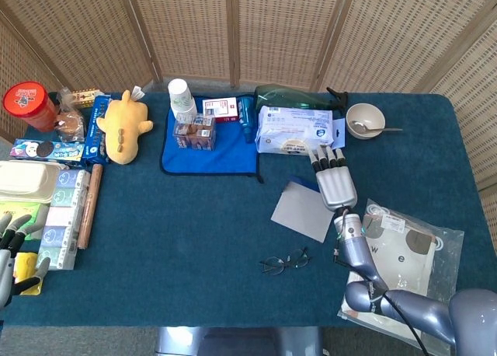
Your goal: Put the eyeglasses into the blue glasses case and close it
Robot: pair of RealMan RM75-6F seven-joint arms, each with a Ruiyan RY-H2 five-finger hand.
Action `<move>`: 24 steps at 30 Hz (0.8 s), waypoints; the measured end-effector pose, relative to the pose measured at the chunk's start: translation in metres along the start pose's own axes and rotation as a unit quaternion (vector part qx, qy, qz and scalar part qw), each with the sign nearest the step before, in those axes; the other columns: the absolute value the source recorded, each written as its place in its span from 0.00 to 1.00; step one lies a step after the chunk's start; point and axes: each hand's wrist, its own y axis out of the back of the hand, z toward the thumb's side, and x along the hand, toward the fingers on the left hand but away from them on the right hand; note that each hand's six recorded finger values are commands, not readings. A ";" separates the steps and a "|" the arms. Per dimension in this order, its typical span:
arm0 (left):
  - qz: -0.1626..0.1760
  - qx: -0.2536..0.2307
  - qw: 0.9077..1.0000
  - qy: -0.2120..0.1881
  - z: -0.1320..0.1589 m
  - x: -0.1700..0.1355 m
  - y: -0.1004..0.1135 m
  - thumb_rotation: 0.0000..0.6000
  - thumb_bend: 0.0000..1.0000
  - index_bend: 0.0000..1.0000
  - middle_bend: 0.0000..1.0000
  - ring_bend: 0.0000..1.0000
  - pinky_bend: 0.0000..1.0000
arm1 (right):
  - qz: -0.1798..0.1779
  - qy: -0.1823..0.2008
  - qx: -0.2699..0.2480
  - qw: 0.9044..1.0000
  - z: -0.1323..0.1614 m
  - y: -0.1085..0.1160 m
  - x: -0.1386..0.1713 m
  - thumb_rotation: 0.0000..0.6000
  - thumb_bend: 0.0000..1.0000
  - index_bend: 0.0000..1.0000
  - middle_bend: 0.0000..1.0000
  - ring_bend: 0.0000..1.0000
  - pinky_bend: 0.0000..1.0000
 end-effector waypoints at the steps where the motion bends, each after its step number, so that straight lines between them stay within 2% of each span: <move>1: 0.000 0.000 1.000 0.000 0.000 0.000 0.000 1.00 0.29 0.23 0.16 0.01 0.00 | 0.000 0.001 -0.001 1.000 0.000 0.001 0.000 1.00 0.14 0.00 0.00 0.00 0.12; 11: 0.000 -0.001 1.000 -0.003 0.000 0.001 0.000 1.00 0.30 0.23 0.16 0.01 0.00 | 0.008 0.025 -0.043 0.999 0.010 0.016 0.024 1.00 0.15 0.00 0.02 0.00 0.12; 17: -0.002 -0.002 1.000 -0.006 0.001 0.003 -0.001 1.00 0.30 0.23 0.16 0.01 0.00 | 0.029 0.077 -0.080 0.993 0.025 0.032 0.058 1.00 0.17 0.02 0.07 0.00 0.12; 24: 0.003 -0.002 1.000 -0.007 0.002 0.006 0.003 1.00 0.30 0.23 0.16 0.01 0.00 | 0.079 0.155 -0.108 0.979 0.043 0.039 0.099 1.00 0.23 0.16 0.11 0.01 0.12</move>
